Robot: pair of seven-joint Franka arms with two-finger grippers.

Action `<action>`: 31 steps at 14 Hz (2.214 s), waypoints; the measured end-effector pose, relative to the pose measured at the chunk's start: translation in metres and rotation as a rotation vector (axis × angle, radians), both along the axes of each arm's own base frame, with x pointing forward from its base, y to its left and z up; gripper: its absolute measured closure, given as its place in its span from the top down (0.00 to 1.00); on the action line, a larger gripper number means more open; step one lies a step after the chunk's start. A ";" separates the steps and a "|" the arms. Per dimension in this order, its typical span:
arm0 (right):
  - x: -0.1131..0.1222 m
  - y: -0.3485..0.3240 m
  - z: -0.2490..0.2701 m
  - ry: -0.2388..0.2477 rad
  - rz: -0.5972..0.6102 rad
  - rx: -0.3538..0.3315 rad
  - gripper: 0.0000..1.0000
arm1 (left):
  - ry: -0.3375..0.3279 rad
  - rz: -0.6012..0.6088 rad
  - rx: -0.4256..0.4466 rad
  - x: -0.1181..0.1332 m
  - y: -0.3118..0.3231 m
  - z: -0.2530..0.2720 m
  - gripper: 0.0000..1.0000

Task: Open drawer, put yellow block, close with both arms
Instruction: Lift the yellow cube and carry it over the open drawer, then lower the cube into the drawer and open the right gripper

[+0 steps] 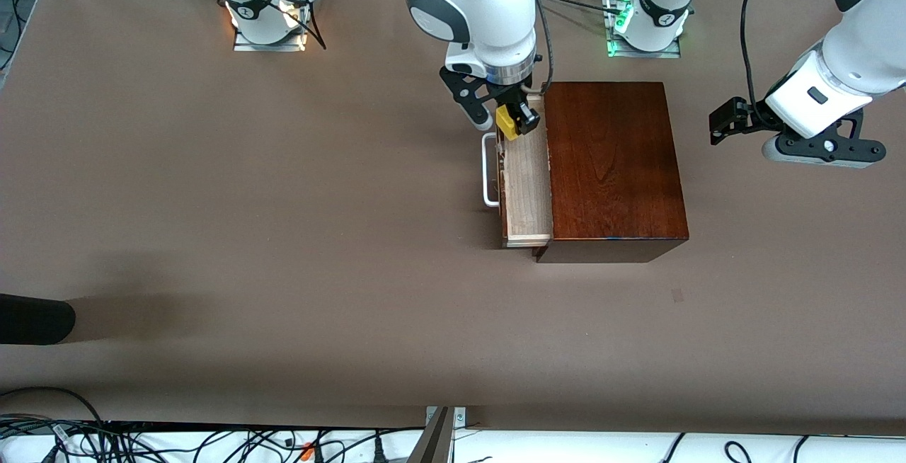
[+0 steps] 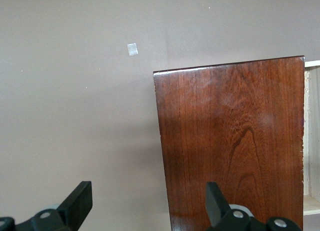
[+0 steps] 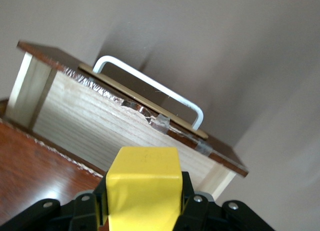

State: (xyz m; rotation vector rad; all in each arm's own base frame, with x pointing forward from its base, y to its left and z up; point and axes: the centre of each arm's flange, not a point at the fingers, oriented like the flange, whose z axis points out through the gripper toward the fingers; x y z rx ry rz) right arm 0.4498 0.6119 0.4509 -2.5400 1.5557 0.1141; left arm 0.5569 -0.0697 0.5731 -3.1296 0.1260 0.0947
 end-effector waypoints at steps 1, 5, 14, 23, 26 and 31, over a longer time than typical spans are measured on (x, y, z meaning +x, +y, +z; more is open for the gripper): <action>0.001 0.003 -0.004 0.006 -0.052 0.012 0.56 | 0.000 0.000 0.000 0.000 0.000 0.000 1.00; 0.002 0.017 -0.037 0.043 -0.217 0.045 0.56 | 0.000 0.000 0.000 0.000 0.000 0.000 1.00; 0.008 0.028 -0.118 0.079 -0.282 0.027 0.56 | 0.015 -0.002 0.002 -0.002 0.000 -0.001 1.00; 0.012 0.028 -0.104 0.055 -0.292 0.036 1.00 | 0.018 -0.007 0.002 -0.002 0.000 -0.001 1.00; 0.007 0.018 -0.032 0.027 -0.278 0.038 1.00 | 0.033 -0.001 0.003 -0.003 0.004 -0.003 1.00; 0.022 -0.055 0.065 -0.006 0.044 -0.089 1.00 | 0.055 -0.016 0.004 -0.006 0.006 -0.004 1.00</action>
